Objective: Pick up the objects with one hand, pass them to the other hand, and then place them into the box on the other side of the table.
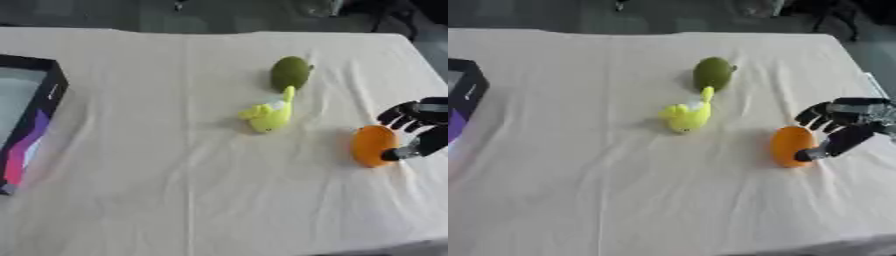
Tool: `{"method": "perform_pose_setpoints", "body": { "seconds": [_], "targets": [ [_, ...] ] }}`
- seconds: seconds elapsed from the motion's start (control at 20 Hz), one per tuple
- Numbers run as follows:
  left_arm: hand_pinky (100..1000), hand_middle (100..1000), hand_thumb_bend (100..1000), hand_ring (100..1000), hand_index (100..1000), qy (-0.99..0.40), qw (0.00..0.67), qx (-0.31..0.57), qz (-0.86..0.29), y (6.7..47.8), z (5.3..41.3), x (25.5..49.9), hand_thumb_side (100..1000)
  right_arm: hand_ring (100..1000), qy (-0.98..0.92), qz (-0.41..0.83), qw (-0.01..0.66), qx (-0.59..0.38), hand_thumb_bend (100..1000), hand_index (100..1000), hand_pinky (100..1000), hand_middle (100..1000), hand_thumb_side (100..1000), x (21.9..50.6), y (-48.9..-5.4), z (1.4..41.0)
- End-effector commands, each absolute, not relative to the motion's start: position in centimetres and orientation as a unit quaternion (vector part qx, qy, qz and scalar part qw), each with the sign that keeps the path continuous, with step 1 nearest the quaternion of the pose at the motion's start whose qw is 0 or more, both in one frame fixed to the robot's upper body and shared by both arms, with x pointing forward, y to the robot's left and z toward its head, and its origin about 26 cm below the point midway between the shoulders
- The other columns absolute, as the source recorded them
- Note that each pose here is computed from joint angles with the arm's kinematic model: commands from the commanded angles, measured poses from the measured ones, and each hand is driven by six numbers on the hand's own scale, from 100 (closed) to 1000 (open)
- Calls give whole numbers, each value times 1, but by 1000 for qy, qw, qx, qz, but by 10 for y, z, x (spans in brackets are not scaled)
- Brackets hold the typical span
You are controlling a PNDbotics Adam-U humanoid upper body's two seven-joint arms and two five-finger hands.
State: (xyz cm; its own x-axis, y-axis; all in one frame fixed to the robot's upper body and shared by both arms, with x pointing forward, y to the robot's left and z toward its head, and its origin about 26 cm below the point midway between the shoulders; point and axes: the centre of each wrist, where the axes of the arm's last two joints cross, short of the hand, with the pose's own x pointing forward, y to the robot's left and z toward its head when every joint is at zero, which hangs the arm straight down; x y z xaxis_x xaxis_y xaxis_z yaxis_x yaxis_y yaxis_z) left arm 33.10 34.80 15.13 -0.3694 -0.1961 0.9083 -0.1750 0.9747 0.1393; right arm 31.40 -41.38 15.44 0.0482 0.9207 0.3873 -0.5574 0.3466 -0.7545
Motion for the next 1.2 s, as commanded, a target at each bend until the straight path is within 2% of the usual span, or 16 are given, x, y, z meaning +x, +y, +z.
{"method": "perform_pose_setpoints", "body": {
  "seconds": [0.05,0.5,0.6,0.85,0.95,1.05,1.2],
  "targets": [
    [832,754,677,746,794,-835,538,113,-14,348,161,330,576,879,-431,529,690,-239,591,901,873,851,346,316,-421,161],
    [831,755,676,748,793,-834,540,112,-14,347,159,329,577,865,-424,527,693,-248,566,874,867,827,325,318,-423,155],
    [831,755,676,750,793,-834,540,112,-14,347,159,329,577,841,-428,525,692,-250,515,810,859,772,262,318,-423,156],
    [831,756,674,750,793,-834,540,111,-15,347,159,329,578,775,-464,509,683,-244,460,681,834,634,113,317,-415,162],
    [831,756,673,750,793,-834,540,110,-15,346,159,329,578,739,-485,493,681,-241,396,595,820,551,100,317,-411,164],
    [831,756,672,751,793,-834,541,110,-15,346,159,329,579,706,-507,472,681,-238,387,526,808,482,100,317,-407,165],
    [831,756,670,751,793,-834,541,110,-15,346,158,329,579,681,-530,448,680,-237,368,488,797,443,100,315,-400,167]
  ]
}}
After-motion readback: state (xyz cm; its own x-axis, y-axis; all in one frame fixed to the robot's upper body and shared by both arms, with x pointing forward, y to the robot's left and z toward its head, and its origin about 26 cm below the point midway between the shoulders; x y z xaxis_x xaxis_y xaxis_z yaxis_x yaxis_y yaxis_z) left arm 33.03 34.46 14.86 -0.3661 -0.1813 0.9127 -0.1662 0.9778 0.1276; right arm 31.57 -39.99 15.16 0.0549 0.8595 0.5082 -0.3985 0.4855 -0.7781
